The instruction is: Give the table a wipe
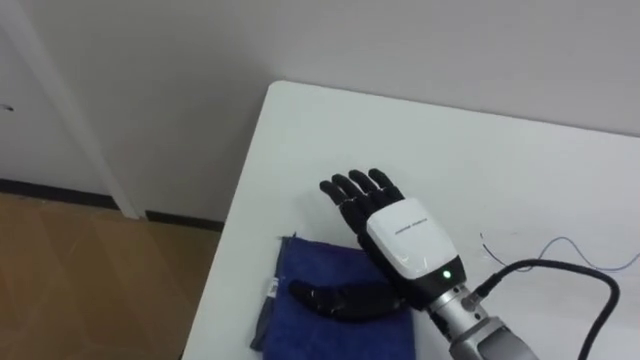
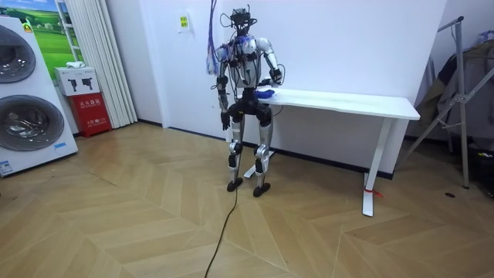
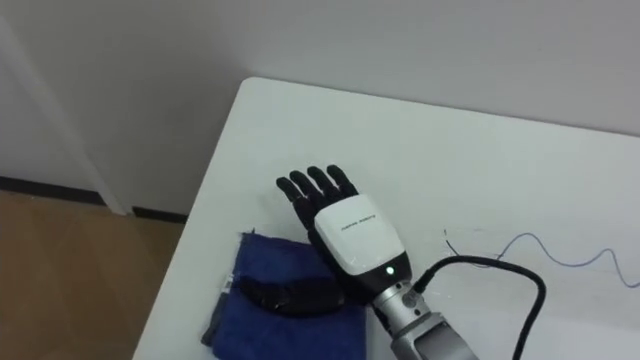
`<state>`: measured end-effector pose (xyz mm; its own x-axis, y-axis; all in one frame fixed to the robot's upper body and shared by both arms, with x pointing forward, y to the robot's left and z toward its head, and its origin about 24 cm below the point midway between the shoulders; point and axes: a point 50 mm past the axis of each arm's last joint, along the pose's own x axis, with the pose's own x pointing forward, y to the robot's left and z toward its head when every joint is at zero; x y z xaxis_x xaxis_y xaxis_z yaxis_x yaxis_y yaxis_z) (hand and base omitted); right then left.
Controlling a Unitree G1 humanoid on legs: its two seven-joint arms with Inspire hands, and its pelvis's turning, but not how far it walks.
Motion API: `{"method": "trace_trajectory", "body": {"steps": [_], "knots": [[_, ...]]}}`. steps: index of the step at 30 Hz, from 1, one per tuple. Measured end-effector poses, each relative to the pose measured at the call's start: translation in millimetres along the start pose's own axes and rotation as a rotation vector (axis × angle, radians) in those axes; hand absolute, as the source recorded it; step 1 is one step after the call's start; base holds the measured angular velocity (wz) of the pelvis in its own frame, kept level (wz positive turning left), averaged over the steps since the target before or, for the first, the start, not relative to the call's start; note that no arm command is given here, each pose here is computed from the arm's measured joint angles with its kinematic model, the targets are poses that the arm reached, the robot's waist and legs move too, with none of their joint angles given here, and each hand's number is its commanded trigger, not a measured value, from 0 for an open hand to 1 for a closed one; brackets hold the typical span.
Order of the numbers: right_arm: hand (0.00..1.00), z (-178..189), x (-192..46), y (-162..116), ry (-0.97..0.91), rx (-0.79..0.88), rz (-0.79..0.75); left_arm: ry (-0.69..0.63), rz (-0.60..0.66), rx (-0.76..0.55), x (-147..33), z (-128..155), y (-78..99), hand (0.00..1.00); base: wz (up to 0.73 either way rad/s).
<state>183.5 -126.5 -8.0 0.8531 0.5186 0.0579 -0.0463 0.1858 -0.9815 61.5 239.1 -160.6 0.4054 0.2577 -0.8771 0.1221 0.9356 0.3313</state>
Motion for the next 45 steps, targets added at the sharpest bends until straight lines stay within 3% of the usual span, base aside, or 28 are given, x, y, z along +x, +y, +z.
{"method": "trace_trajectory", "body": {"steps": [20,45], "knots": [[0.0,8,-7,3,-0.046,0.04,-0.029,0.008,0.01,0.001,1.0,0,1.3,0.0,0.0],[0.0,20,-23,28,-0.044,0.084,0.094,0.007,0.014,0.004,1.2,1,1.0,0.0,0.0]]}}
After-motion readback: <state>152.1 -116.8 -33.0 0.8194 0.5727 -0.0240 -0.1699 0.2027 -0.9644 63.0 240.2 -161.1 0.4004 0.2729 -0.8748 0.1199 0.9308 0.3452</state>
